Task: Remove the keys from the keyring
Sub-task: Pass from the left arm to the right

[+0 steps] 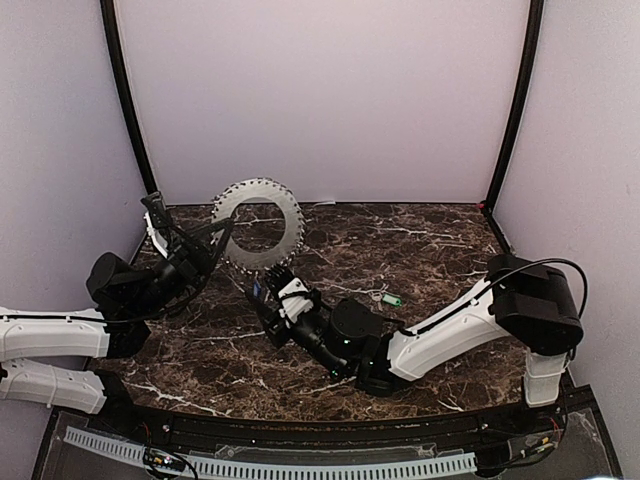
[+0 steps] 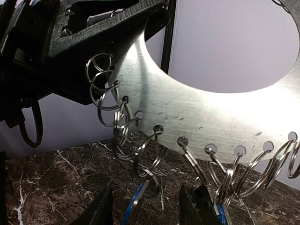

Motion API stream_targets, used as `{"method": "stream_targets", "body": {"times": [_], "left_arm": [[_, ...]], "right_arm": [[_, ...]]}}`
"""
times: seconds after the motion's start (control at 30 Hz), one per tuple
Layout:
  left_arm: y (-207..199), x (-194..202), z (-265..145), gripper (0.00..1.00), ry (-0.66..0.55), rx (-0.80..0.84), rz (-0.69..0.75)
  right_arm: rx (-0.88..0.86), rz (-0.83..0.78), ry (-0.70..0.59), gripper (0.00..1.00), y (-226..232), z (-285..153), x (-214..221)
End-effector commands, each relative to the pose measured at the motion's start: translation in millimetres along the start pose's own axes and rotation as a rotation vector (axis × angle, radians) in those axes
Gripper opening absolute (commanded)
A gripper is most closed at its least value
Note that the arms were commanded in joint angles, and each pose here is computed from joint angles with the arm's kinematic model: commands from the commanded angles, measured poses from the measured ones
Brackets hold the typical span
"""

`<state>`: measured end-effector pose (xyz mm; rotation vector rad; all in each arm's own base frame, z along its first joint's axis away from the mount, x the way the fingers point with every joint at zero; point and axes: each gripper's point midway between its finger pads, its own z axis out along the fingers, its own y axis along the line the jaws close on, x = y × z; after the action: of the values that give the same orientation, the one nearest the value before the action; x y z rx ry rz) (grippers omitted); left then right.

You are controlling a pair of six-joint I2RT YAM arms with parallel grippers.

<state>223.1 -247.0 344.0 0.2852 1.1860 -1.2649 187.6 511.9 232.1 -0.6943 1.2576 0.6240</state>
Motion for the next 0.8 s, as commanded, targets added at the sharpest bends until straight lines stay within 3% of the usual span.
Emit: {"method": "stream_targets", "body": {"times": [0.0, 0.07, 0.3, 0.63, 0.77], "left_arm": [[3.1, -12.9, -1.5, 0.00, -0.050, -0.028, 0.012], [6.6, -13.0, -2.1, 0.00, -0.053, -0.047, 0.005], [7.6, -12.9, -1.8, 0.00, -0.056, -0.050, -0.005], [2.7, -13.6, -2.0, 0.00, -0.057, -0.024, -0.021], [1.9, -13.5, -2.1, 0.00, -0.056, -0.020, -0.023]], "right_arm": [[0.048, -0.012, -0.035, 0.50, -4.4, -2.1, -11.5], [0.069, -0.036, -0.034, 0.51, -4.3, -2.9, -10.7], [0.074, -0.057, -0.026, 0.39, 0.5, 1.2, -8.5], [0.040, -0.018, -0.003, 0.36, 1.4, 10.7, -3.0], [0.039, -0.012, 0.000, 0.30, -0.6, 11.8, -2.7]]}}
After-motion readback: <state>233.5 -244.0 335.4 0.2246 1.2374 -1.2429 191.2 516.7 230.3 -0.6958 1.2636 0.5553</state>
